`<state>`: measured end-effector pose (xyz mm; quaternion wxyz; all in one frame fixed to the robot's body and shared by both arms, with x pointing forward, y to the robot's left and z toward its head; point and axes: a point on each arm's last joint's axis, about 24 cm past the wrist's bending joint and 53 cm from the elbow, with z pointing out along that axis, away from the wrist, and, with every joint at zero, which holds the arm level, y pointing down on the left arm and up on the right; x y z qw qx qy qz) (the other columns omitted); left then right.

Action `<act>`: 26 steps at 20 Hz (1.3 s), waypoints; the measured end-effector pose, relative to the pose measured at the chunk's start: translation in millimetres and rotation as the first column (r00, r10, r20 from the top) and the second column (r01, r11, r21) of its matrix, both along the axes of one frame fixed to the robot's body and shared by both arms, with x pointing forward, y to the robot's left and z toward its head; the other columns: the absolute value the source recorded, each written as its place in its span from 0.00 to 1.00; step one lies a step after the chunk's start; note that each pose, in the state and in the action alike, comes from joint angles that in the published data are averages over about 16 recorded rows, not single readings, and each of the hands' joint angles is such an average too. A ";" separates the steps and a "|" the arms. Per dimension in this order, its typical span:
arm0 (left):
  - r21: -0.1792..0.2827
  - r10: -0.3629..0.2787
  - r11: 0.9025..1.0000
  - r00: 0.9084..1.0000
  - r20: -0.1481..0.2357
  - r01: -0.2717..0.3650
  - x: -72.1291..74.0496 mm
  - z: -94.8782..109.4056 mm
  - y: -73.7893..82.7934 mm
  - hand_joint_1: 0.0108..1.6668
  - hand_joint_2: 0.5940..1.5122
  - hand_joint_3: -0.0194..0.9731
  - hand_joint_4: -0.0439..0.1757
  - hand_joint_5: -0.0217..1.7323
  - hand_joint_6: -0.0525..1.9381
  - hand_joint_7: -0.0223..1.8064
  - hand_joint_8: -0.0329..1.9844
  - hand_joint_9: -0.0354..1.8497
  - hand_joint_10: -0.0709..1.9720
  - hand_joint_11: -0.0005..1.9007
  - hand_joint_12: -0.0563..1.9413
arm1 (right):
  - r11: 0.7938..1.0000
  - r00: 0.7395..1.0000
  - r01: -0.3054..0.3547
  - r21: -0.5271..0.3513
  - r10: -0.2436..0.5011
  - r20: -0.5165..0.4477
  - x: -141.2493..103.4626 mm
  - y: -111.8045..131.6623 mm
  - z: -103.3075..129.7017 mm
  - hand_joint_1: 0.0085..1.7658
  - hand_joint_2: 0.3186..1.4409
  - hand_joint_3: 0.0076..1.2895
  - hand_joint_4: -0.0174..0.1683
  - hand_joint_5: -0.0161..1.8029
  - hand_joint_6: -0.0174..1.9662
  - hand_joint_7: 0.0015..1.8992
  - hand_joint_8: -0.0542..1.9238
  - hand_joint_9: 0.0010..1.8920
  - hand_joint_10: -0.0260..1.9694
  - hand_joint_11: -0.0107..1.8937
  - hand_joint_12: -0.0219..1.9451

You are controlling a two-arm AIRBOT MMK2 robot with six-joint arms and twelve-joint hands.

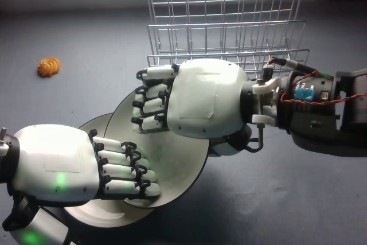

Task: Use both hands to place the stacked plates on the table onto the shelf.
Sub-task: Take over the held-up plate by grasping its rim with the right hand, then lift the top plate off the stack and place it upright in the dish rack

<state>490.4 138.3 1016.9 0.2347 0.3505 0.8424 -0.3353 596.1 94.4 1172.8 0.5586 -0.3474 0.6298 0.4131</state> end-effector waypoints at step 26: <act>-0.033 0.170 0.985 0.974 0.149 -0.167 69.6 49.3 42.5 0.01 0.58 0.02 0.22 0.03 0.04 0.03 0.02 0.03 0.04 0.01 0.02 | 0.997 0.999 -0.046 0.068 0.046 0.014 -18.6 14.4 26.7 0.66 0.50 0.00 0.09 0.56 0.27 0.57 0.44 0.66 0.22 0.52 0.57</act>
